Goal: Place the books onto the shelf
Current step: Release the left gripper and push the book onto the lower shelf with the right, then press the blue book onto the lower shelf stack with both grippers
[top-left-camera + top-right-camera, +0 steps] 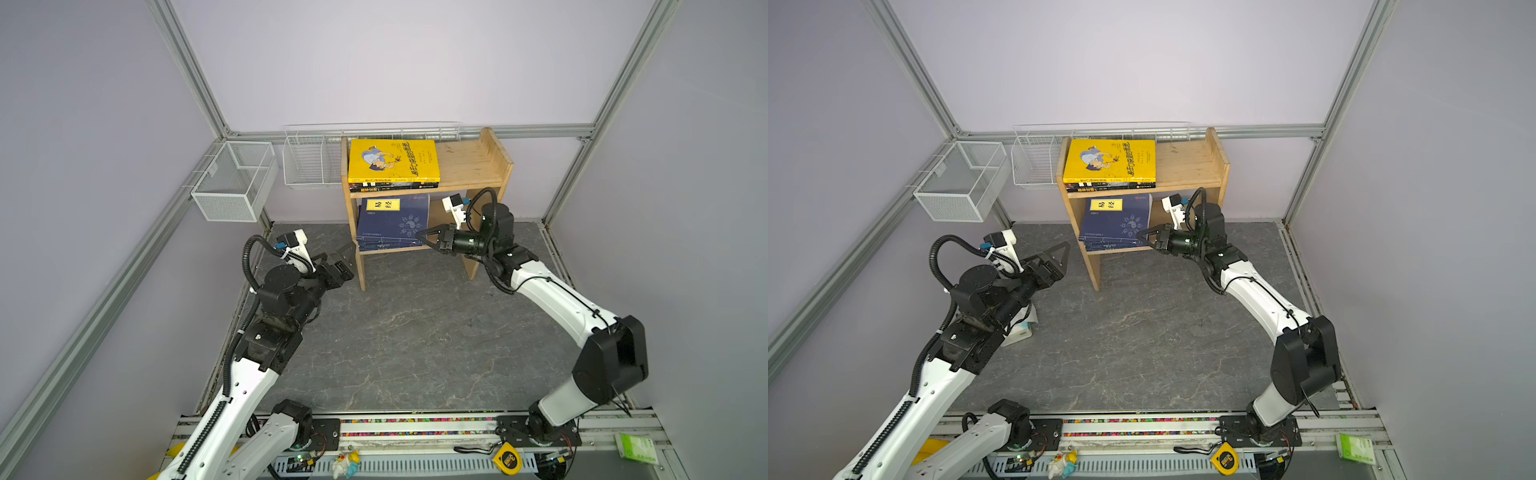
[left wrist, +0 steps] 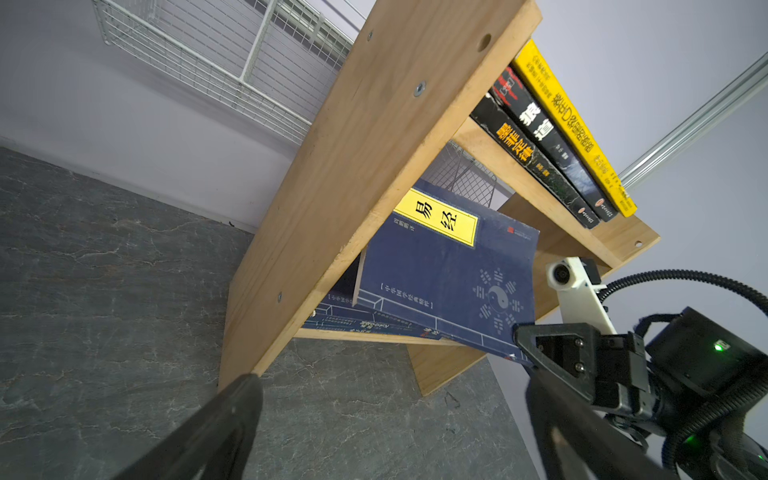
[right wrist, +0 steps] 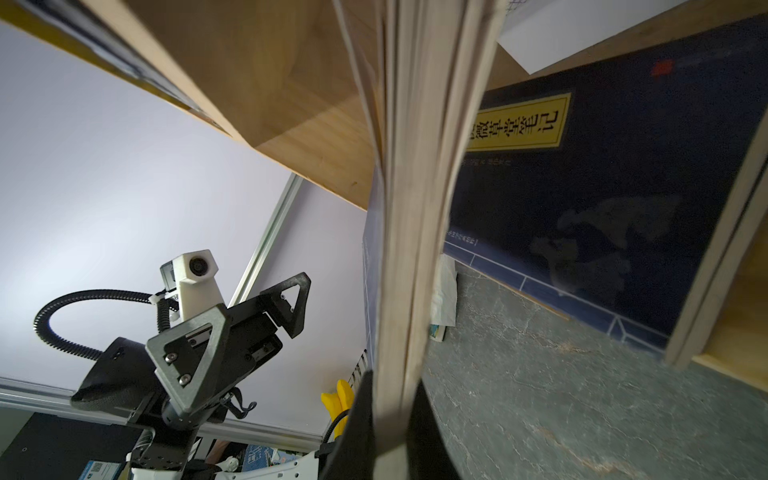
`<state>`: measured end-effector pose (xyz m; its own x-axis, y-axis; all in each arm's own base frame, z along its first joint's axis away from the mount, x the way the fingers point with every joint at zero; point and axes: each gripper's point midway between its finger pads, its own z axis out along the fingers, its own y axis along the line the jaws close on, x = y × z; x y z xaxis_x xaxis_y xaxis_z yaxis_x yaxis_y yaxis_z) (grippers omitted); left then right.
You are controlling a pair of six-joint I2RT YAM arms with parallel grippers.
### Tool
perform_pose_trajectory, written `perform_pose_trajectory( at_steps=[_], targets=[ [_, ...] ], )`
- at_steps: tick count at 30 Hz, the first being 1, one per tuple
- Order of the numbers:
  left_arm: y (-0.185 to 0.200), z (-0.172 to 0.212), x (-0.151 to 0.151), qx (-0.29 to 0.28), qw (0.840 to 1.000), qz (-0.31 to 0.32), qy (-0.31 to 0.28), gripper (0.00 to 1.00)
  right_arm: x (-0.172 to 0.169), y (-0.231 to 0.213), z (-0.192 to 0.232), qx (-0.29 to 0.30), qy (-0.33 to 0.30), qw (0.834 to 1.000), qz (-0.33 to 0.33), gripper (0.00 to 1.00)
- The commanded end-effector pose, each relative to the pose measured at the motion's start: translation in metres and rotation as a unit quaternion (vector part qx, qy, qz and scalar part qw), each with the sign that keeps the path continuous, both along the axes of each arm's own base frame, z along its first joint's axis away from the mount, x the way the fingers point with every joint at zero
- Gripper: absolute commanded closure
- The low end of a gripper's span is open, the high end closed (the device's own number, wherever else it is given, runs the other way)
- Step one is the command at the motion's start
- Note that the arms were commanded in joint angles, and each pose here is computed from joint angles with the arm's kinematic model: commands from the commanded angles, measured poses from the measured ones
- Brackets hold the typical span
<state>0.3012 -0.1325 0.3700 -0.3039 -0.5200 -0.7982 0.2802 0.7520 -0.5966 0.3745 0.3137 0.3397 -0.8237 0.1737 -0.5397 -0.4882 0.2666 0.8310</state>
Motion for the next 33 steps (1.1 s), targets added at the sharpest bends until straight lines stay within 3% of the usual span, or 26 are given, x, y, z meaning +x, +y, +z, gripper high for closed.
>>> perform_pose_trajectory(
  at_steps=[1, 11, 33],
  targets=[
    [0.005, 0.007, -0.003, 0.015, 1.000, 0.003, -0.007, 0.01, 0.000, 0.004, 0.025, 0.022, -0.031, 0.999, 0.026, 0.92],
    [-0.017, 0.005, 0.017, 0.008, 0.996, -0.091, 0.004, 0.01, 0.021, 0.004, 0.008, -0.013, -0.012, 1.000, 0.021, 0.92],
    [-0.019, -0.012, 0.041, 0.023, 0.996, -0.084, 0.020, 0.01, 0.051, 0.010, -0.034, -0.067, 0.025, 0.997, 0.020, 0.92]
  ],
)
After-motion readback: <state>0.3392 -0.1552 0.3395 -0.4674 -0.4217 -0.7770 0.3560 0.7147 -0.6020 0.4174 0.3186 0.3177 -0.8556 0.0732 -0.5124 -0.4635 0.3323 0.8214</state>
